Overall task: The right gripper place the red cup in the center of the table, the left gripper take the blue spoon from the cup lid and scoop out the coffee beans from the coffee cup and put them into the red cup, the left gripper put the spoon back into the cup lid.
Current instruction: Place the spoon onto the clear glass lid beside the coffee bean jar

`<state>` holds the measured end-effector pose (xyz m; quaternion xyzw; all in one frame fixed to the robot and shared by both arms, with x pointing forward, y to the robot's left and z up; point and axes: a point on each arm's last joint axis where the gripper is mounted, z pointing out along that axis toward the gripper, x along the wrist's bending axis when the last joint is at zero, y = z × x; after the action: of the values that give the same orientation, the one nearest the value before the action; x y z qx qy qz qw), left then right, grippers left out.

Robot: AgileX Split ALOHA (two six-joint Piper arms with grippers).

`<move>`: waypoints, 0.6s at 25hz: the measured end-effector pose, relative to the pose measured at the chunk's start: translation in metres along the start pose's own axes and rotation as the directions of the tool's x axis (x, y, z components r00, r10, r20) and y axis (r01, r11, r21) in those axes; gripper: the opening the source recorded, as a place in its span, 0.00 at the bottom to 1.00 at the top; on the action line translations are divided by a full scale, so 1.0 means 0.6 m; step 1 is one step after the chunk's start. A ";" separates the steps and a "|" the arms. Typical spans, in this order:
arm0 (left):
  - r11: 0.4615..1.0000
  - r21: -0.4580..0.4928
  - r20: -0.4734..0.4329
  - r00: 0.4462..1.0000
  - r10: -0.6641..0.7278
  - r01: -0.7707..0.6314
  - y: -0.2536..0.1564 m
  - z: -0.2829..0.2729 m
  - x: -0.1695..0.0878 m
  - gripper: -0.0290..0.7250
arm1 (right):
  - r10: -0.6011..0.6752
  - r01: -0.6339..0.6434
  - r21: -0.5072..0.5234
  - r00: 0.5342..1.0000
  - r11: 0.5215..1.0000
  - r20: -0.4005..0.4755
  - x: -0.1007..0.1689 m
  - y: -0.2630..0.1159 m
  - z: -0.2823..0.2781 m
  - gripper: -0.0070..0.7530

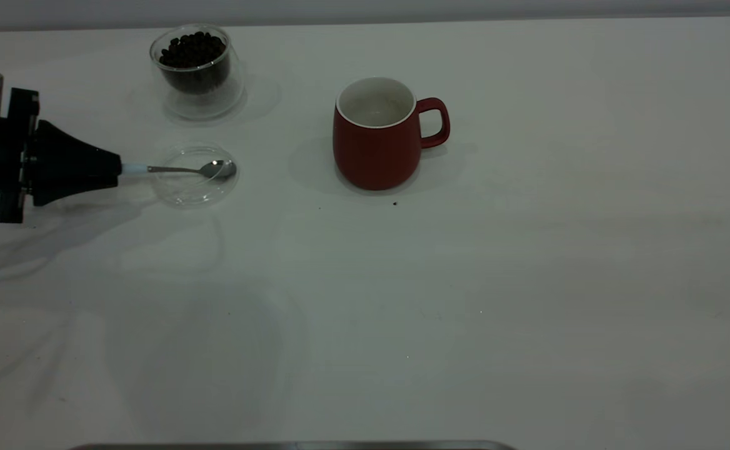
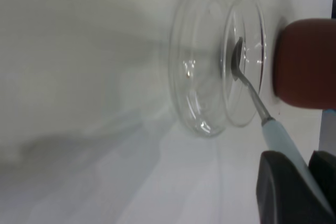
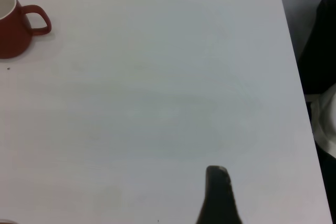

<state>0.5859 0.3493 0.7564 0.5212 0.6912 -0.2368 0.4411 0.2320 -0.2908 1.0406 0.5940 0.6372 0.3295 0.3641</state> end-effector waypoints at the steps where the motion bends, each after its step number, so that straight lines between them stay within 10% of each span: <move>1: 1.000 -0.006 0.001 1.000 -0.002 0.002 0.001 0.000 0.000 0.20 | 0.000 0.000 0.000 1.000 1.000 0.000 0.000 0.000 0.000 0.79; 6: 1.000 -0.010 0.001 1.000 -0.004 0.004 0.002 0.000 0.000 0.30 | 0.000 0.000 0.000 1.000 1.000 0.000 0.000 0.000 0.000 0.79; 15: 0.997 0.051 -0.071 0.996 0.060 -0.057 0.003 -0.002 0.009 0.82 | 0.000 0.000 0.000 1.000 1.000 0.000 0.000 0.000 0.000 0.79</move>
<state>0.5869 0.3535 0.7525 0.5602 0.6851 -0.2216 0.4095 0.2320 -0.2908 1.0406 0.5940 0.6372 0.3295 0.3641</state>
